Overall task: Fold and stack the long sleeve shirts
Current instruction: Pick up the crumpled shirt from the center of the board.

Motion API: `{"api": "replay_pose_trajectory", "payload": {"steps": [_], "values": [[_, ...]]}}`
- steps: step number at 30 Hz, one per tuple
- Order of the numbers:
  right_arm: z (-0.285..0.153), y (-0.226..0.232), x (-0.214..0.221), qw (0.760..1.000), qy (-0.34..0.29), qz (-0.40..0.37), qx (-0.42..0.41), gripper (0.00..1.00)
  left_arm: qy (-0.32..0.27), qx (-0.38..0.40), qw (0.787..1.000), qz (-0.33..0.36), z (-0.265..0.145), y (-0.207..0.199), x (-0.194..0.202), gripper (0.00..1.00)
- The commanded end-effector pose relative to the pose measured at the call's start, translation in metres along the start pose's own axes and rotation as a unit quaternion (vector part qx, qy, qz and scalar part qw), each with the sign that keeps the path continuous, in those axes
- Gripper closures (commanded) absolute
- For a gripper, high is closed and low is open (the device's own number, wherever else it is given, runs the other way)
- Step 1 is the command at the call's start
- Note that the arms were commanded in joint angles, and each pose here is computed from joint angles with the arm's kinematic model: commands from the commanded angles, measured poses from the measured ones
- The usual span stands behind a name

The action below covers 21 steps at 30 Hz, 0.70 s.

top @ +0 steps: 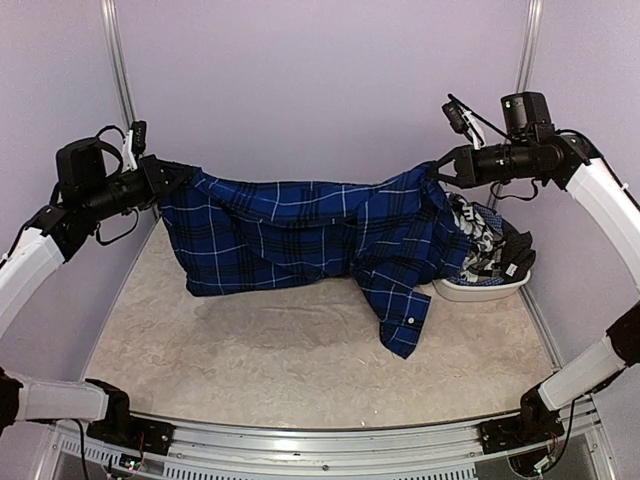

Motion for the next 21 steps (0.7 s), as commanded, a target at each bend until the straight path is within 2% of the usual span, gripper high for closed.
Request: {"api": "replay_pose_trajectory", "payload": {"steps": [1, 6, 12, 18, 20, 21], "values": [[0.015, -0.019, 0.029, 0.998, 0.04, 0.034, 0.025, 1.0, 0.005, -0.027, 1.0, 0.007, -0.012, 0.005, 0.005, 1.0], [0.042, -0.049, 0.087, 0.989, 0.116, 0.075, 0.047, 1.0, 0.051, -0.115, 0.992, 0.014, -0.008, 0.042, 0.037, 1.0], [0.071, -0.097, 0.132, 0.972, 0.166, 0.105, 0.13, 1.0, 0.072, -0.219, 0.973, 0.017, 0.001, 0.091, 0.066, 1.0], [0.106, -0.13, 0.15, 0.961, 0.187, 0.126, 0.157, 1.0, 0.116, -0.211, 0.971, -0.009, 0.033, 0.114, 0.106, 1.0], [0.114, -0.138, 0.15, 0.959, 0.189, 0.122, 0.17, 0.95, 0.126, -0.205, 0.971, -0.016, 0.041, 0.118, 0.118, 1.0], [0.116, -0.14, 0.146, 0.959, 0.186, 0.118, 0.175, 0.89, 0.133, -0.203, 0.97, -0.019, 0.045, 0.121, 0.125, 1.0]]}}
Point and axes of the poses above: each gripper's point midway between its finger pads, its own z axis out along the fingers, its own y axis along the line the jaws close on, x = y × z, the point moved 3 cm from there along -z, back along the fingers, and after that the axes turned 9 degrees about z, right-handed, at the moved point
